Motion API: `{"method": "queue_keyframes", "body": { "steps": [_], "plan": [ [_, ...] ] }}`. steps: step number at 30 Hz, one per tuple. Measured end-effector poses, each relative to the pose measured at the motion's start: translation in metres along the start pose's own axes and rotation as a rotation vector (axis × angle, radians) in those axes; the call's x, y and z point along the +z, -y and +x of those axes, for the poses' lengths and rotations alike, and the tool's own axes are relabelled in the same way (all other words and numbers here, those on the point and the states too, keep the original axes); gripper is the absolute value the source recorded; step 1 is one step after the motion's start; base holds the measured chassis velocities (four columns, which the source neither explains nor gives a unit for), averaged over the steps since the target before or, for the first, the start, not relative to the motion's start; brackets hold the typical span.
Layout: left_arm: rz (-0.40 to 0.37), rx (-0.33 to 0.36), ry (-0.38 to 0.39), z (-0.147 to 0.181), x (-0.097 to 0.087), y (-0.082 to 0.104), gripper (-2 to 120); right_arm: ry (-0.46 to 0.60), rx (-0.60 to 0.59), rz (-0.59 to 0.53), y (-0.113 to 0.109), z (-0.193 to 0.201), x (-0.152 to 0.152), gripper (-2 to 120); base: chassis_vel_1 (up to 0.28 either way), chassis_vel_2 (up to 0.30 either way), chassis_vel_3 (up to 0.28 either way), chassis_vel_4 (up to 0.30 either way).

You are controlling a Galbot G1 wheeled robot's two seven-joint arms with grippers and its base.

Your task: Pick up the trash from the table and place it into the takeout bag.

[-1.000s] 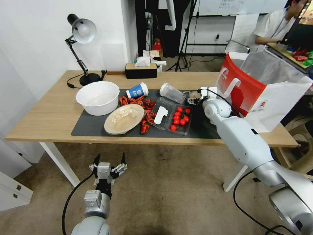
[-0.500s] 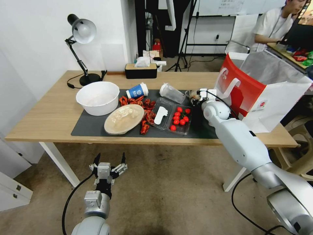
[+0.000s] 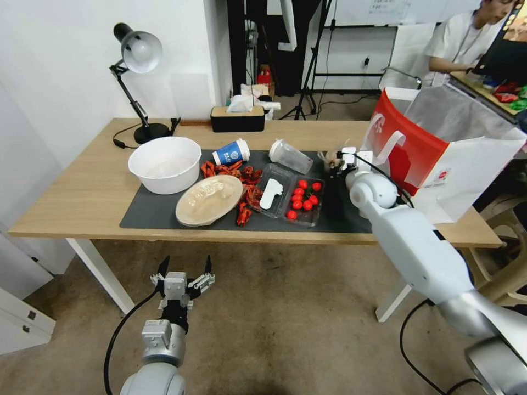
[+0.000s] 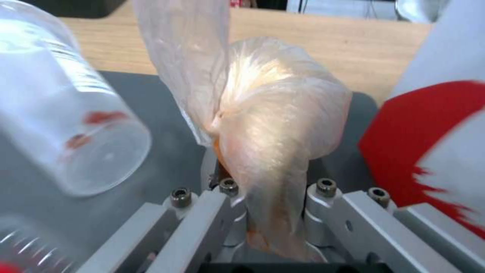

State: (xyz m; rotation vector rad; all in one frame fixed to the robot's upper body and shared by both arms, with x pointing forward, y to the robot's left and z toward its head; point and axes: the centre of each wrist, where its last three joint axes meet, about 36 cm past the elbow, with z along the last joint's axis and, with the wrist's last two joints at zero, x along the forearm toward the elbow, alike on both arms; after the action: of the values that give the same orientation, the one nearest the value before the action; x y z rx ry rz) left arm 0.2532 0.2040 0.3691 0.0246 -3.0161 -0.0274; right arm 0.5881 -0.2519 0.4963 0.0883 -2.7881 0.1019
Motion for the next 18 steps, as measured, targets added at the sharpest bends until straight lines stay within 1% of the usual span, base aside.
{"method": "queue_keyframes", "body": {
  "steps": [1, 4, 5, 8, 9, 11, 12, 14, 15, 17, 18],
  "plan": [
    [0.000, 0.000, 0.000, 0.000, 0.000, 0.000, 100, 0.000, 0.000, 0.000, 0.000, 0.000, 0.000, 8, 0.000, 0.000, 0.000, 0.000],
    [0.001, -0.002, 0.006, 0.001, -0.002, 0.000, 100, 0.075, -0.036, 0.019, -0.002, 0.040, -0.009, 8, 0.000, 0.000, 0.000, 0.000],
    [0.001, -0.002, 0.006, 0.001, -0.002, 0.000, 100, 0.075, -0.036, 0.019, -0.002, 0.040, -0.009, 8, 0.000, 0.000, 0.000, 0.000],
    [-0.001, -0.005, 0.009, 0.003, -0.005, -0.001, 100, 0.114, -0.051, 0.061, 0.003, 0.079, -0.012, 8, 0.000, 0.000, 0.000, 0.000],
    [-0.001, -0.005, 0.009, 0.003, -0.005, -0.001, 100, 0.114, -0.051, 0.061, 0.003, 0.079, -0.012, 8, 0.000, 0.000, 0.000, 0.000],
    [-0.001, -0.006, 0.012, 0.004, -0.006, -0.001, 100, 0.123, -0.068, 0.094, 0.005, 0.103, -0.008, 8, 0.000, 0.000, 0.000, 0.000],
    [-0.001, -0.006, 0.012, 0.004, -0.006, -0.001, 100, 0.123, -0.068, 0.094, 0.005, 0.103, -0.008, 8, 0.000, 0.000, 0.000, 0.000],
    [0.000, -0.007, 0.015, 0.005, -0.007, -0.001, 100, 0.135, -0.094, 0.109, 0.007, 0.125, -0.006, 8, 0.000, 0.000, 0.000, 0.000],
    [0.000, -0.007, 0.015, 0.005, -0.007, -0.001, 100, 0.135, -0.094, 0.109, 0.007, 0.125, -0.006, 8, 0.000, 0.000, 0.000, 0.000],
    [0.001, -0.007, 0.018, 0.006, -0.007, -0.001, 100, 0.155, -0.121, 0.118, 0.007, 0.146, -0.006, 8, 0.000, 0.000, 0.000, 0.000],
    [0.001, -0.007, 0.018, 0.006, -0.007, -0.001, 100, 0.155, -0.121, 0.118, 0.007, 0.146, -0.006, 8, 0.000, 0.000, 0.000, 0.000]
  ]
}}
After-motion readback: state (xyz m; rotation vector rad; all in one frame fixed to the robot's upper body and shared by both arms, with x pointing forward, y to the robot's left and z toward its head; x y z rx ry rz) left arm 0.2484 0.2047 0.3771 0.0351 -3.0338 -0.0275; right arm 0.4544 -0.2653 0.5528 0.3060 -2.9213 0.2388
